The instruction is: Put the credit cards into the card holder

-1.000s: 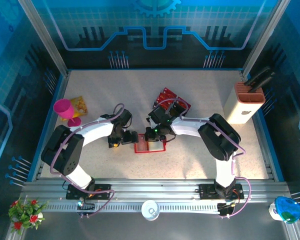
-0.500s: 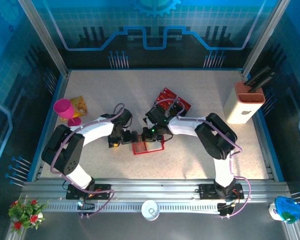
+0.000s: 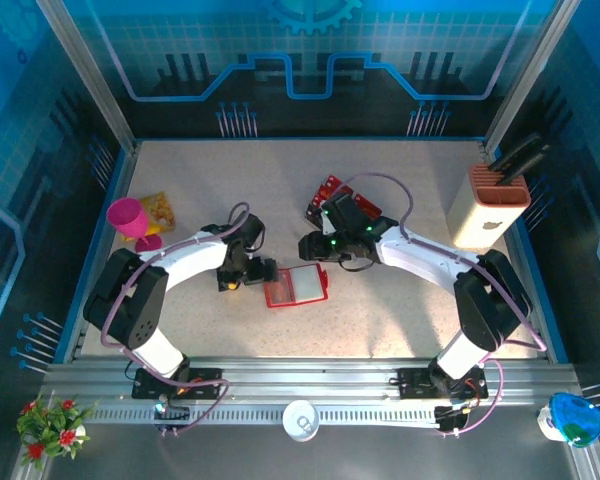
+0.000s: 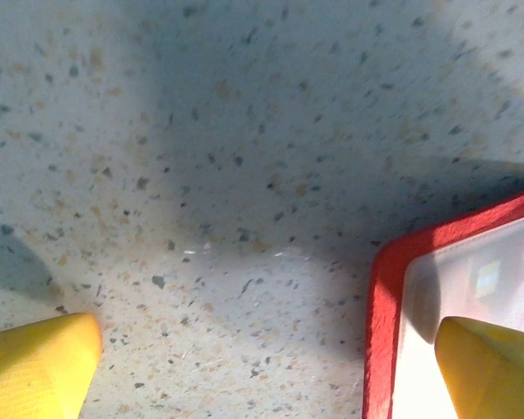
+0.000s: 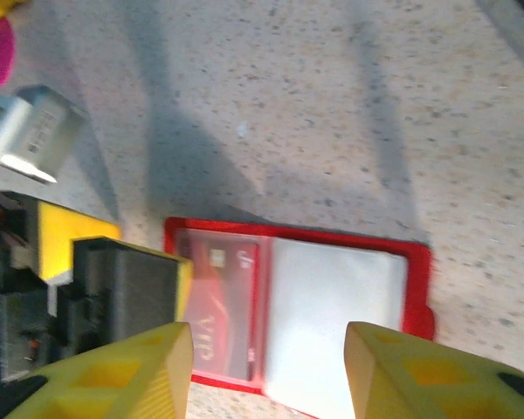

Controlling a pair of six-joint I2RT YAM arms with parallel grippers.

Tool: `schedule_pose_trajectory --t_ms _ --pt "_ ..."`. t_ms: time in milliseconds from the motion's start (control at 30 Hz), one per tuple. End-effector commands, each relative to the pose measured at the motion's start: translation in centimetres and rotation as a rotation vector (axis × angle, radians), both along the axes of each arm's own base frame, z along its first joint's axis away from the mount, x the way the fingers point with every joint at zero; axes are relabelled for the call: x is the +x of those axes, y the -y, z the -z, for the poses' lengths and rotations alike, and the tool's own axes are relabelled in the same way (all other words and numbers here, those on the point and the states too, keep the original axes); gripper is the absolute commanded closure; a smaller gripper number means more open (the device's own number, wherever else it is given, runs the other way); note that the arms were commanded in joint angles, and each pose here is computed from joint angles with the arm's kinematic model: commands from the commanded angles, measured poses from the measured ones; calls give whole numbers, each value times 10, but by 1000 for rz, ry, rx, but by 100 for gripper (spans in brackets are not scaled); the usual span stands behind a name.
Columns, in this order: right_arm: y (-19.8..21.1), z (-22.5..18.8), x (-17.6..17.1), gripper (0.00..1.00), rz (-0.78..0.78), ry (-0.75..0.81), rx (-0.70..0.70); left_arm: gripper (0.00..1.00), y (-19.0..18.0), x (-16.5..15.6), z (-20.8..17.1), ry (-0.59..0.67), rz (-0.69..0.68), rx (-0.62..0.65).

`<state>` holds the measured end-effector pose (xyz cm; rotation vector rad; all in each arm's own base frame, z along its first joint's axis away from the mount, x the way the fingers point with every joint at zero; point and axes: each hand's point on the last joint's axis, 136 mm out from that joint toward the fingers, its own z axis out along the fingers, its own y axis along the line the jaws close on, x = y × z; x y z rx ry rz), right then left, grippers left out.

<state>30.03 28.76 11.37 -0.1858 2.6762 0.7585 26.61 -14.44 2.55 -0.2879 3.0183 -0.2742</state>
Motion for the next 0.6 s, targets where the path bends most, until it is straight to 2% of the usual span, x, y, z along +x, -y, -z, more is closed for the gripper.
schedule_pose_trajectory --t_ms 0,200,333,367,433,500,567 --pt "35 30 -14 48 8 -53 -186 1 6 13 -16 50 20 -31" --pt "42 60 -19 47 10 -107 -251 1 10 19 -24 64 28 -42" --pt "40 75 -20 53 8 -136 -259 1 12 20 -27 65 34 -51" --pt "41 77 -20 58 11 -139 -262 1 13 20 -28 66 36 -57" --pt "44 79 -19 75 20 -141 -270 1 15 21 -30 66 39 -68" --pt "47 79 -20 89 33 -141 -273 1 18 21 -32 66 45 -79" --pt "50 78 -22 96 42 -141 -269 1 21 22 -34 67 48 -91"
